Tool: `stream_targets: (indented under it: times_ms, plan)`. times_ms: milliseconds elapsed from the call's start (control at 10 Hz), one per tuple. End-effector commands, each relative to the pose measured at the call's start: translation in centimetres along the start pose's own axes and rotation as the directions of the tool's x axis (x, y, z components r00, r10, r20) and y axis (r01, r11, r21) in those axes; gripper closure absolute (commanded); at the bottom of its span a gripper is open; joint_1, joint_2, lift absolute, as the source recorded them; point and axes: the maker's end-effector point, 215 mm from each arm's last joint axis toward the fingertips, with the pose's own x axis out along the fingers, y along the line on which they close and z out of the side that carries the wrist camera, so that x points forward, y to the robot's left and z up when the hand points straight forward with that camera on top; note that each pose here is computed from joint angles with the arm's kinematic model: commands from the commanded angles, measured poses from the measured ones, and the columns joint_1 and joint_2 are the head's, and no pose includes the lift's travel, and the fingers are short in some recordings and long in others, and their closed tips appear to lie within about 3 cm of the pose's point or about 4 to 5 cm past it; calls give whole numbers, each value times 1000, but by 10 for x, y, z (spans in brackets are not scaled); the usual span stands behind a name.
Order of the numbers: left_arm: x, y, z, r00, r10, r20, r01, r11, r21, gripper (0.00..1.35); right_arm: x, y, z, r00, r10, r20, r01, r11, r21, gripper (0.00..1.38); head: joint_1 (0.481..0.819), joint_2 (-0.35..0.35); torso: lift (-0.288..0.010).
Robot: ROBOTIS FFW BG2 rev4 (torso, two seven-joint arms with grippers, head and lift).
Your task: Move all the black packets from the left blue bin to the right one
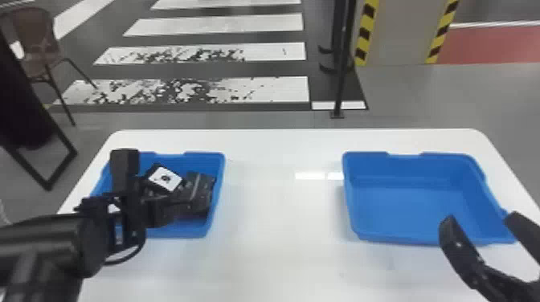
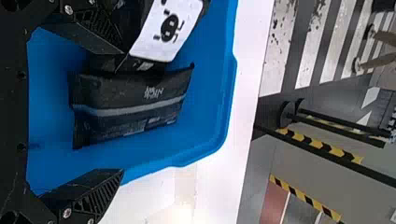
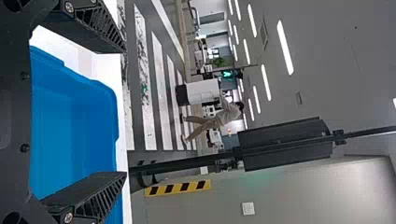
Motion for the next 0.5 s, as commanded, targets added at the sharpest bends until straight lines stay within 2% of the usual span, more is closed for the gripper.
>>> stream_targets:
  times_ms: [0, 200, 400]
  plan:
    - [6, -33, -2, 997, -75, 1, 75, 997, -5, 133, -1, 0, 0, 1000, 1, 0, -1, 1000, 11, 87, 695, 73, -140]
    - [2, -49, 6, 996, -89, 12, 89, 996, -10, 131, -2, 0, -3, 1000, 1, -6, -1, 1000, 17, 88, 695, 18, -140]
    - [-1, -39, 8, 998, -65, -1, 65, 998, -16, 128, -2, 1, -5, 1000, 2, -9, -2, 1000, 22, 88, 695, 4, -140]
